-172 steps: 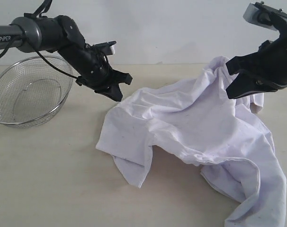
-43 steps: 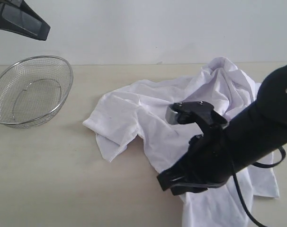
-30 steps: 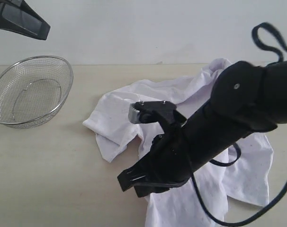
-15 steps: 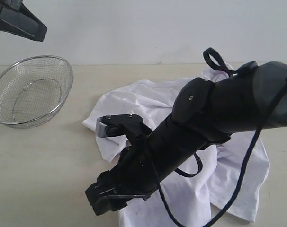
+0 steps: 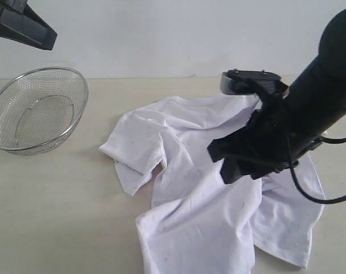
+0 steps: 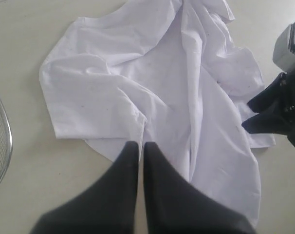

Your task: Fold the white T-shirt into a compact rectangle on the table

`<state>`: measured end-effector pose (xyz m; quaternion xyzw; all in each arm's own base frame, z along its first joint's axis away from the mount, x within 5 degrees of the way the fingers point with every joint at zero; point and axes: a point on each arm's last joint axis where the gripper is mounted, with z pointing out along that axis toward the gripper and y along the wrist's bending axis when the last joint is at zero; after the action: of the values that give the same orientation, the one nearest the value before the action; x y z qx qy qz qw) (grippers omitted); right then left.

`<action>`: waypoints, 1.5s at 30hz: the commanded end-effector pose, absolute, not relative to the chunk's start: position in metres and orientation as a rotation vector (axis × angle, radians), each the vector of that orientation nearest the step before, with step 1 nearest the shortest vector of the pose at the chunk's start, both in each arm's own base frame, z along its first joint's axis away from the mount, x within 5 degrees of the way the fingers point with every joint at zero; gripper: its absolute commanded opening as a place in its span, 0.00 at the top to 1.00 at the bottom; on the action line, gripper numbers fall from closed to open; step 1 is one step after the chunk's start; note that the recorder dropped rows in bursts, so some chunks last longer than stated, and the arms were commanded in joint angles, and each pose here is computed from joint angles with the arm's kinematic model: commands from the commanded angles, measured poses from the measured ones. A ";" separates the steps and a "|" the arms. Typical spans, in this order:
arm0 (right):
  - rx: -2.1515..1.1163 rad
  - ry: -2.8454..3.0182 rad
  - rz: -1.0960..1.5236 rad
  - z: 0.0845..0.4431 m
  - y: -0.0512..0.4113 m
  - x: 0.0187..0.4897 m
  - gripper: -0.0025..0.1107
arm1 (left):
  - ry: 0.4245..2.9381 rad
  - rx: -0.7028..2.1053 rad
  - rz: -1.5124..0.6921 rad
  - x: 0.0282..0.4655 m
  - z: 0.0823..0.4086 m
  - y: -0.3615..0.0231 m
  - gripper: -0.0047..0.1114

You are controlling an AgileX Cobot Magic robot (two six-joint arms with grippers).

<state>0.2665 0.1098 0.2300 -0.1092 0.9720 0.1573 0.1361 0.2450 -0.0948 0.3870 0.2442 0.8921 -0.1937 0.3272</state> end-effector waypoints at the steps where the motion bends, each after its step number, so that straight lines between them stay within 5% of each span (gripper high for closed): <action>1: -0.239 2.881 0.388 0.223 0.090 0.263 0.56 | 2.326 0.645 -0.497 0.244 0.388 -0.094 0.92; 11: -0.166 3.083 0.204 0.164 0.068 0.246 0.56 | 2.327 0.645 -0.497 0.243 0.388 -0.094 0.92; 40: -0.045 3.163 0.129 0.116 0.061 0.239 0.56 | 2.333 0.650 -0.499 0.243 0.388 -0.094 0.92; 45: -0.052 3.169 0.121 0.113 0.061 0.239 0.73 | 2.332 0.649 -0.499 0.243 0.388 -0.094 0.92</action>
<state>0.2388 0.0613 0.1219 -0.0159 0.9990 0.0399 -0.0128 0.2450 -0.0948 0.3870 0.2442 0.8921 -0.1937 0.3272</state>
